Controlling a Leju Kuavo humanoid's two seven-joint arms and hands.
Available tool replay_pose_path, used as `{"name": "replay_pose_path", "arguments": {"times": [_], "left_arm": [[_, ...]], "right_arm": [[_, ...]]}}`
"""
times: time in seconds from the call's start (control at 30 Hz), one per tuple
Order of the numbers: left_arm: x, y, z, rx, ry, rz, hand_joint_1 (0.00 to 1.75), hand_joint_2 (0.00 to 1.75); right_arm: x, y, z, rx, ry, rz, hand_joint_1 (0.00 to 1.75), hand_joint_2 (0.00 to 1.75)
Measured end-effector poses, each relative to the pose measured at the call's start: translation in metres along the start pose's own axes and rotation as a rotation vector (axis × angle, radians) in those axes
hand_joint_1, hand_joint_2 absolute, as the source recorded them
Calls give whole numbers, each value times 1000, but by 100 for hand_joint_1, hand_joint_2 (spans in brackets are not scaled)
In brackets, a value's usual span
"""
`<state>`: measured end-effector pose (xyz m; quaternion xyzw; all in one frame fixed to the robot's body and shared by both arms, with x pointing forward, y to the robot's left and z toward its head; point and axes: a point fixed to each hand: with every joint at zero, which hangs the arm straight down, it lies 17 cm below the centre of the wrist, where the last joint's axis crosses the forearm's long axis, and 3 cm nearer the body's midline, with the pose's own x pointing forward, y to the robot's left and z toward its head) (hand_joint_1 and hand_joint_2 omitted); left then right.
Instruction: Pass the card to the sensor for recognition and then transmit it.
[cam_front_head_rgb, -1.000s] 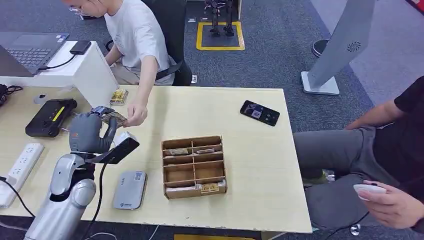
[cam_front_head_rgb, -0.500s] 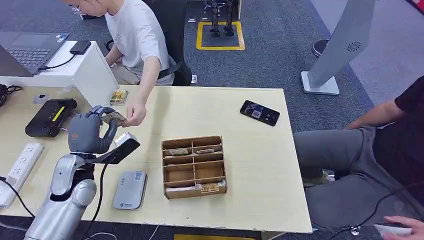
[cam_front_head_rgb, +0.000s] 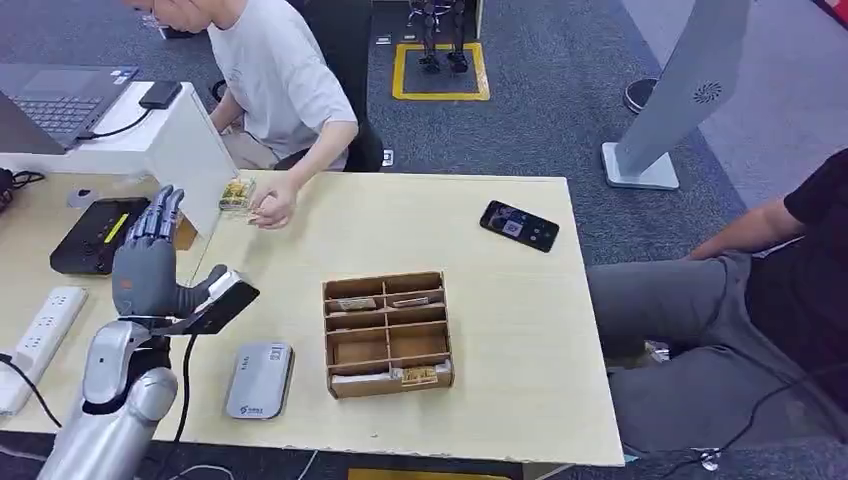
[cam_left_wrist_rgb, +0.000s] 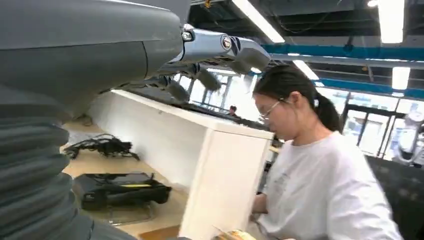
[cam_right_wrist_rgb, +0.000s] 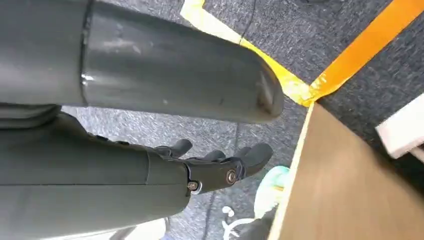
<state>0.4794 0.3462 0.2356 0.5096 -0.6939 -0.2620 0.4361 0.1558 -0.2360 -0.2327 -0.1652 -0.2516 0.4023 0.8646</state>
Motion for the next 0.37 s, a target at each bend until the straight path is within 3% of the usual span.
{"name": "replay_pose_path", "arguments": {"times": [0.37], "left_arm": [[-94,41,33,76,184,0,0,175]], "right_arm": [[-13,4,8,-12,24,-25,0,0]]}}
